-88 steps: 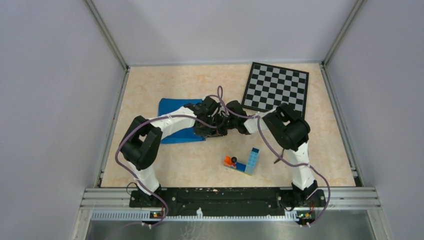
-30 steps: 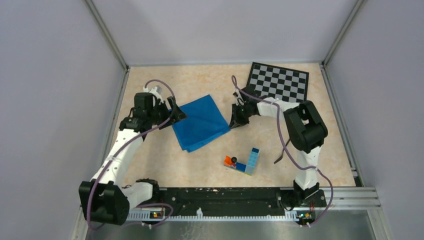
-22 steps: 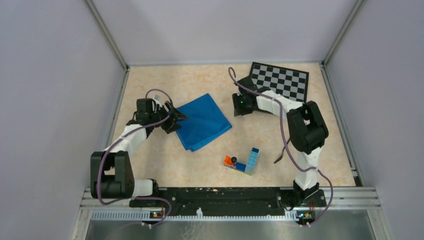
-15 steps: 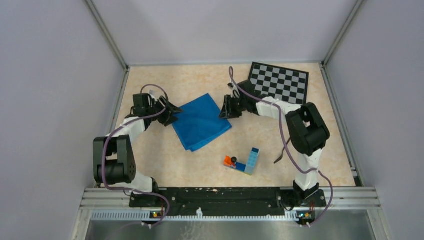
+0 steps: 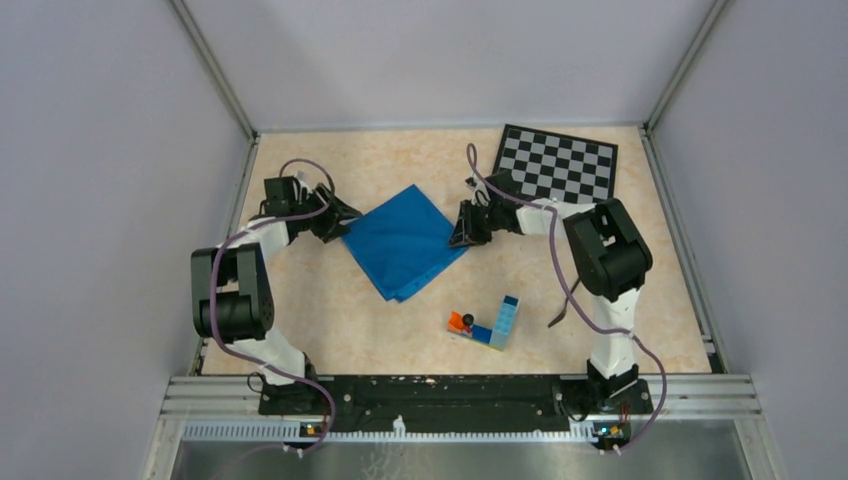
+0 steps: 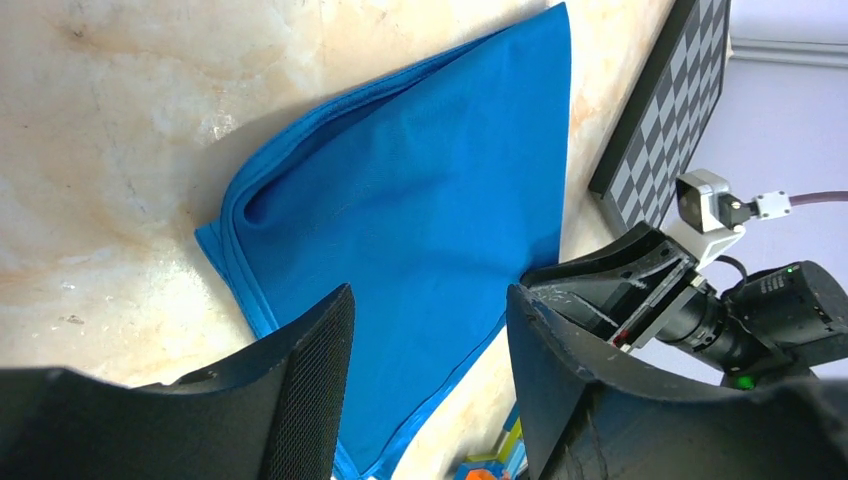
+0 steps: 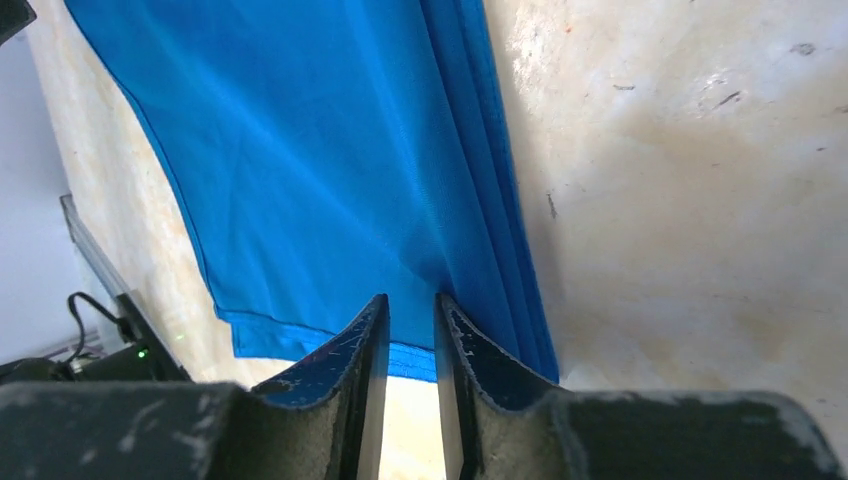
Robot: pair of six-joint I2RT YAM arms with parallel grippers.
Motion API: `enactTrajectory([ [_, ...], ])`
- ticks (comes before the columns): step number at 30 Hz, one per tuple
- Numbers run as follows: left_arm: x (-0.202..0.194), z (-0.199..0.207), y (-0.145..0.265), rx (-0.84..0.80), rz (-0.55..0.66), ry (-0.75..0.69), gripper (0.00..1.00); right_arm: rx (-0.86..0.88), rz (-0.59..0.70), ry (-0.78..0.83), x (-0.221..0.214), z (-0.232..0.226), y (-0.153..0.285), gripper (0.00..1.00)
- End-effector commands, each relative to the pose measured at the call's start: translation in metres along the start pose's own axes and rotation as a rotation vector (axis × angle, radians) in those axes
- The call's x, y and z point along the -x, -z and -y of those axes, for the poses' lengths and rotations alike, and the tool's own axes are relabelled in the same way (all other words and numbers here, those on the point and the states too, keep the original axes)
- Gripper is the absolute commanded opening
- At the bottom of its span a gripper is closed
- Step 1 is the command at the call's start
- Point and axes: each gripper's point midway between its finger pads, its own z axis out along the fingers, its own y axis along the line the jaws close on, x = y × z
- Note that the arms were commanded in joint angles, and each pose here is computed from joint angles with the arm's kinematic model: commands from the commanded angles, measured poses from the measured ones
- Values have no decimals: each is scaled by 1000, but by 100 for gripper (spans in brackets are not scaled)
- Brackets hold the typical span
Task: Fold the napkin into a case and place the utensils inside
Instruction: Smooth out the lower triangle-folded napkin at the center of the board.
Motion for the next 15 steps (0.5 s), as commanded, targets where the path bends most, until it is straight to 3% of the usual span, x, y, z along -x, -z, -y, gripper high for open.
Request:
enactTrajectory([
  [1,6,0,-5,-11,0,-34,60,-157,39,89,8,21,9,25],
  [7,1,-15,-14,8,-8,6,47,-17,88,253,19,-87,9,40],
  [11,3,-31,-16,75,8,12,45,265,-25,162,-14,-137,-26,37],
  [15,5,-47,-25,125,2,23,44,329,-62,94,-37,-134,-50,32],
])
